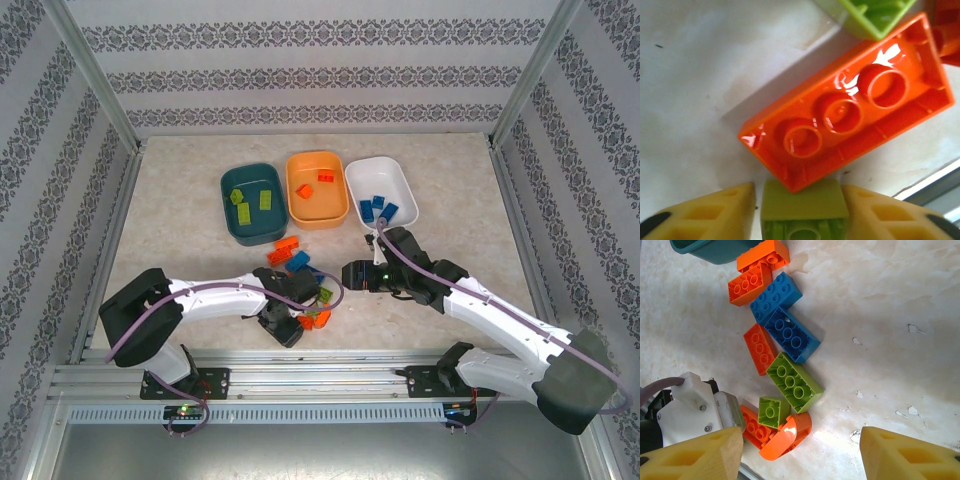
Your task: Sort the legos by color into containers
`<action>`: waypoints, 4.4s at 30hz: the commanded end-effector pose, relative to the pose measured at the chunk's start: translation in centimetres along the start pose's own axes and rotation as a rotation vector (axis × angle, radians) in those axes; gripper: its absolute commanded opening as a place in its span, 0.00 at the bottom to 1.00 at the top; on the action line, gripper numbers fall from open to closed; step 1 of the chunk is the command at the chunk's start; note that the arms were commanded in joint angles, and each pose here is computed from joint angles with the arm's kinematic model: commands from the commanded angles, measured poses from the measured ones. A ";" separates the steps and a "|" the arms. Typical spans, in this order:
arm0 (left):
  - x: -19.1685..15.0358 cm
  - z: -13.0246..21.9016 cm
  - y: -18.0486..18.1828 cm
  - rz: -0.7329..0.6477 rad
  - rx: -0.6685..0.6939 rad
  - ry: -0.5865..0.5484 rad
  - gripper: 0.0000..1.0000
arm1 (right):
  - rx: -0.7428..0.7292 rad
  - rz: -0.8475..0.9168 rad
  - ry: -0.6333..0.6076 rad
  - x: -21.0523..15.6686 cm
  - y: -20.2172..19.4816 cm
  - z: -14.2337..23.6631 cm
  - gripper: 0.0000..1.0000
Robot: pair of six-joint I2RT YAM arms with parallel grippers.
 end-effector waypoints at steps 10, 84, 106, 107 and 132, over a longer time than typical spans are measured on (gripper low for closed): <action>-0.6 1.4 1.5 0.041 0.064 0.009 0.37 | -0.024 -0.006 -0.004 -0.3 -0.5 -0.2 0.64; 10.8 17.5 24.9 0.567 0.139 -0.547 0.56 | -0.314 0.031 0.173 -7.6 -1.2 -5.0 0.25; 4.2 10.3 6.2 0.340 0.021 -0.455 0.83 | -0.040 -0.027 -0.007 16.9 5.1 -7.0 0.24; 4.0 9.8 5.7 0.333 0.025 -0.453 0.87 | -0.036 -0.034 -0.002 17.7 5.0 -7.9 0.24; 2.3 4.7 2.1 0.436 0.026 -0.350 1.00 | -0.047 -0.027 0.000 25.4 4.1 -14.9 0.55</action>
Point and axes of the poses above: each hand's point on the last joint's axis, 136 mm out from that joint toward the fingers, its own z axis back along the fingers, its own y axis along the line the jaws close on, x = y × z, the point moved 1 cm from there along z, back along the fingers, and after that the axes turned 10 degrees about -z, right-handed, at the moved point
